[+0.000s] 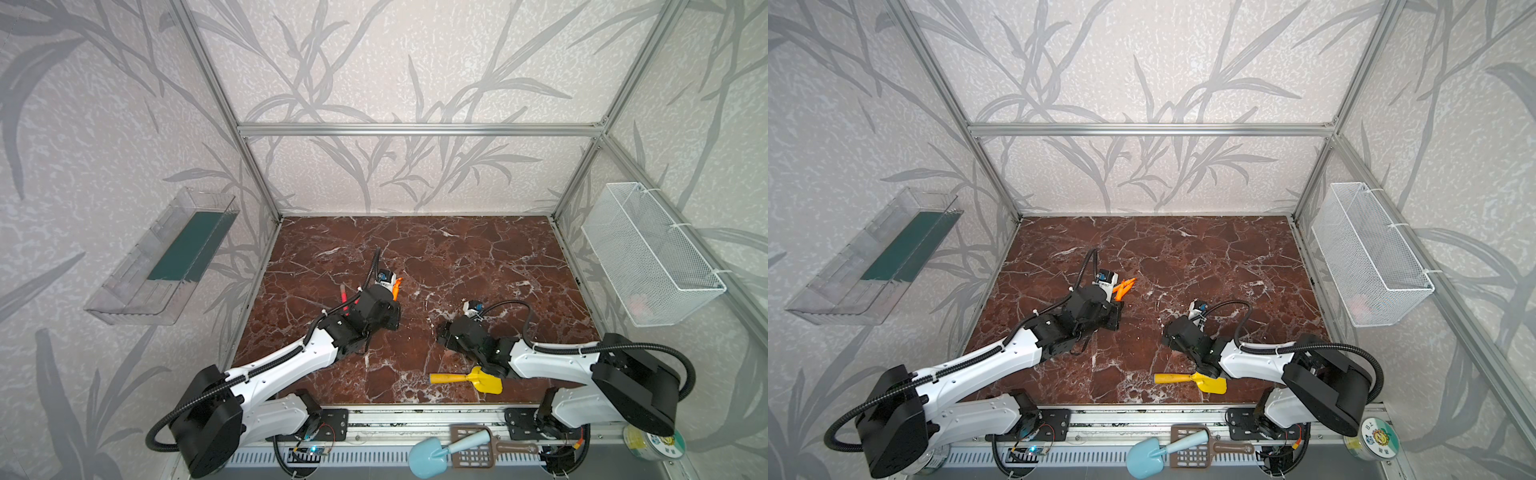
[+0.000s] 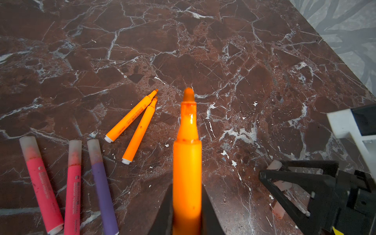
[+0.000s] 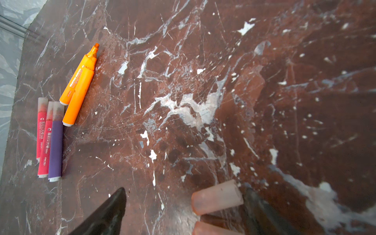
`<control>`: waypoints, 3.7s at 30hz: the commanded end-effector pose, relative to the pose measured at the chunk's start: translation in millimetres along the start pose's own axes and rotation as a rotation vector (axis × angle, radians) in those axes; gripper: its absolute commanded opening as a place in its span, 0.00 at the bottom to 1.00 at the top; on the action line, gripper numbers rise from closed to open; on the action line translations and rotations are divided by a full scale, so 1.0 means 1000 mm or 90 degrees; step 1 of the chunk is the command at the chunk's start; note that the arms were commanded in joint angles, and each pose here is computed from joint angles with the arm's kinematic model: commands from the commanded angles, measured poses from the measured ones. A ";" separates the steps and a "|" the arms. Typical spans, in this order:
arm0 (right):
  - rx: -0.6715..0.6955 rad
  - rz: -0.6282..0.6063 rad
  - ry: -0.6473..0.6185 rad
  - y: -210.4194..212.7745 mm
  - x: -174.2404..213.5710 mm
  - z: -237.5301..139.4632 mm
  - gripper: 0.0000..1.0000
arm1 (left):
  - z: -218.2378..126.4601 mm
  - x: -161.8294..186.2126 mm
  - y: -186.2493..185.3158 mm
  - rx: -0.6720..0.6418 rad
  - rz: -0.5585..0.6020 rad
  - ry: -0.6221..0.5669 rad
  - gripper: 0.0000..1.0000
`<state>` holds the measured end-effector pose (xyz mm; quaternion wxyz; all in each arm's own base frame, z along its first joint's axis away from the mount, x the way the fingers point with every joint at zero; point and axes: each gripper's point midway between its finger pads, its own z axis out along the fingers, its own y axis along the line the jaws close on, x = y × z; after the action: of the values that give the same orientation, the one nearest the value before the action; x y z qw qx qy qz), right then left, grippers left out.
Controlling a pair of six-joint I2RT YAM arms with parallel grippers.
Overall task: Insert the pens into the pen caps
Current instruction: 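Lower the open right gripper over a pale pink cap nearer the robot, then close the right gripper on the pale pink cap and lift it, then carry the pink cap with right above the orange marker's tip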
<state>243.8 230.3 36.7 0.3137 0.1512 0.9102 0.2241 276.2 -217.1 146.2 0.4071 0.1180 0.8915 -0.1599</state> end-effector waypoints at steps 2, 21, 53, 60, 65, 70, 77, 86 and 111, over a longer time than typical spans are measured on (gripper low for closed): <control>0.034 -0.022 0.005 -0.004 -0.001 0.011 0.87 | 0.000 -0.001 0.000 -0.002 -0.005 -0.002 0.00; 0.155 -0.141 -0.012 -0.017 -0.028 -0.019 0.80 | 0.001 -0.001 -0.002 0.004 -0.006 0.000 0.00; 0.222 -0.215 0.089 -0.012 -0.001 0.013 0.36 | 0.000 -0.001 -0.001 0.003 -0.003 -0.001 0.00; 0.235 -0.218 0.089 -0.015 0.000 0.015 0.36 | 0.000 -0.001 -0.001 0.002 -0.003 -0.001 0.00; 0.251 -0.221 0.089 -0.018 0.000 0.018 0.35 | 0.000 -0.002 -0.002 0.004 -0.003 -0.004 0.00; 0.256 -0.221 0.090 -0.020 0.001 0.019 0.26 | -0.001 -0.002 -0.001 0.005 -0.004 -0.005 0.00; 0.255 -0.218 0.086 -0.019 0.000 0.019 0.17 | -0.002 -0.002 -0.002 0.008 -0.005 -0.006 0.00; 0.215 -0.201 0.051 -0.002 -0.017 0.006 0.13 | -0.008 -0.005 -0.020 0.078 -0.003 -0.020 0.00; -0.164 -0.021 -0.200 0.089 -0.108 -0.105 0.13 | -0.020 -0.002 -0.073 0.271 0.013 -0.011 0.00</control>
<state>266.9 227.4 187.2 0.4448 0.1064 0.8493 0.2638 242.9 -266.9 166.0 0.3836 0.1928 0.8447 -0.3195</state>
